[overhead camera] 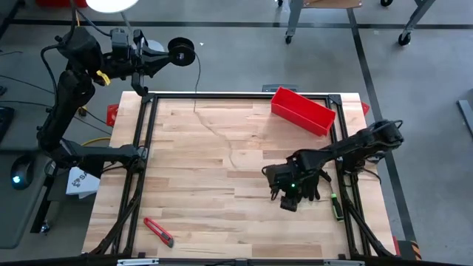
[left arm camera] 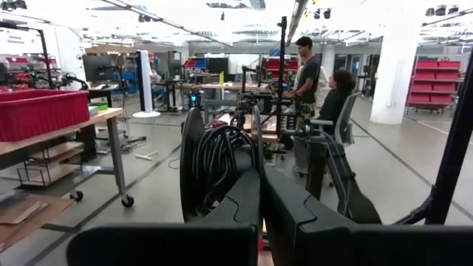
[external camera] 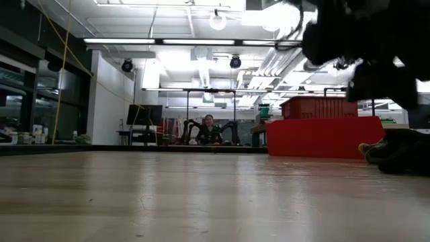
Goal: Coil cords
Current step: Coil the black wire on the spool
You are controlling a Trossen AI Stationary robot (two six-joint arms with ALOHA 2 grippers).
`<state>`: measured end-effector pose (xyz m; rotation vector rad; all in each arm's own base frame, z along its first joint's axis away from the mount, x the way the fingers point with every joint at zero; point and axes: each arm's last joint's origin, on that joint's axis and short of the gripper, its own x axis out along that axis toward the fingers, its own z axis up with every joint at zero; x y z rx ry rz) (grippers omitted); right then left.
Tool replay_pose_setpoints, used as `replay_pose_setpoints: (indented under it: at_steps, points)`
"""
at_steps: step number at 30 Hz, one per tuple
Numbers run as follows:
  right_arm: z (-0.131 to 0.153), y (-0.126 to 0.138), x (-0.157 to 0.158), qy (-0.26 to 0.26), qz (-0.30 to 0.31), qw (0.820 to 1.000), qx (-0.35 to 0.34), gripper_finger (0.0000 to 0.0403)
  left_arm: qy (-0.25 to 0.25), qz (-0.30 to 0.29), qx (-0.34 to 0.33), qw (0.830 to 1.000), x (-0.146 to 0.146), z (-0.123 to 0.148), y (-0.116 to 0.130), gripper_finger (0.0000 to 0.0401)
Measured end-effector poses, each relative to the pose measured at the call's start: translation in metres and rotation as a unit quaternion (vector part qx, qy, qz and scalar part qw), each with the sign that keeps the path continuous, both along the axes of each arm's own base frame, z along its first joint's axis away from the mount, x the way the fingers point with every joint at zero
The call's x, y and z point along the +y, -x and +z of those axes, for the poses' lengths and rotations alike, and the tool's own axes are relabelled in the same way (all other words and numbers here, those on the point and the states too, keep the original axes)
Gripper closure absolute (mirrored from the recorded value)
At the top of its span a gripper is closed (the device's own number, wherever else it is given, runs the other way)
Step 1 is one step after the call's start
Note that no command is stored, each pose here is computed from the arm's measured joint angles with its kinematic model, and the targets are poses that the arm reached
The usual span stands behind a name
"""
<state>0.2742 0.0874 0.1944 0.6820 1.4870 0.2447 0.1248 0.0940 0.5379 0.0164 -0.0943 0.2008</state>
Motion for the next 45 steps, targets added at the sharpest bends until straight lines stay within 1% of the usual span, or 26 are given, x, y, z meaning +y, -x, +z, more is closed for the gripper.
replay_pose_setpoints:
  at_steps: [2,4,7,10,12,14,16,19,20,23,25,29,32,36,37,42,45]
  points:
    - [0.015,-0.001,-0.006,0.030,-0.018,0.998,-0.045,0.0244,0.000,0.000,0.000,1.000,0.000,0.000,0.000,0.0401]
    - [0.033,-0.004,-0.015,0.078,-0.046,0.991,-0.100,0.0246,0.000,0.000,-0.001,1.000,0.000,0.000,0.000,0.0401]
    - [0.056,-0.007,-0.035,0.161,-0.108,0.968,-0.162,0.0247,0.015,0.002,-0.004,1.000,0.000,0.000,0.000,0.0401]
    - [0.068,-0.012,-0.057,0.231,-0.154,0.942,-0.189,0.0247,0.024,0.016,-0.009,1.000,0.001,0.001,0.000,0.0401]
    - [0.070,-0.015,-0.071,0.257,-0.171,0.929,-0.203,0.0247,0.024,0.018,-0.010,0.999,0.001,0.001,-0.001,0.0401]
    - [0.072,-0.020,-0.085,0.267,-0.182,0.920,-0.221,0.0247,0.026,0.017,-0.016,0.999,0.001,0.002,-0.002,0.0401]
    - [0.075,-0.025,-0.098,0.265,-0.186,0.912,-0.252,0.0247,0.030,0.011,-0.024,0.999,0.001,0.003,-0.004,0.0401]
    - [0.087,-0.035,-0.117,0.259,-0.189,0.887,-0.333,0.0247,0.046,-0.006,-0.021,0.999,-0.002,0.002,-0.009,0.0401]
    - [0.092,-0.037,-0.124,0.252,-0.192,0.877,-0.361,0.0247,0.052,-0.013,-0.019,0.998,-0.003,0.001,-0.012,0.0401]
    - [0.109,-0.044,-0.145,0.218,-0.214,0.837,-0.454,0.0247,0.075,-0.027,-0.019,0.997,-0.004,-0.004,-0.022,0.0401]
    - [0.120,-0.046,-0.156,0.195,-0.215,0.812,-0.507,0.0247,0.077,-0.027,-0.024,0.996,-0.006,-0.006,-0.029,0.0401]
    - [0.132,-0.045,-0.175,0.179,-0.226,0.778,-0.559,0.0247,0.060,-0.027,-0.061,0.996,-0.011,-0.003,-0.038,0.0401]
    - [0.142,-0.044,-0.183,0.168,-0.220,0.747,-0.605,0.0247,0.051,-0.031,-0.084,0.995,-0.012,-0.006,-0.049,0.0401]
    - [0.157,-0.043,-0.185,0.149,-0.220,0.702,-0.661,0.0247,0.071,-0.023,-0.080,0.994,-0.009,-0.017,-0.067,0.0401]
    - [0.161,-0.043,-0.185,0.148,-0.219,0.693,-0.671,0.0247,0.076,-0.020,-0.075,0.994,-0.009,-0.020,-0.072,0.0401]
    - [0.181,-0.042,-0.186,0.165,-0.206,0.670,-0.693,0.0247,0.086,-0.026,-0.057,0.994,-0.007,-0.031,-0.097,0.0401]
    - [0.190,-0.042,-0.185,0.165,-0.189,0.663,-0.705,0.0247,0.085,-0.030,-0.062,0.994,-0.005,-0.035,-0.110,0.0401]
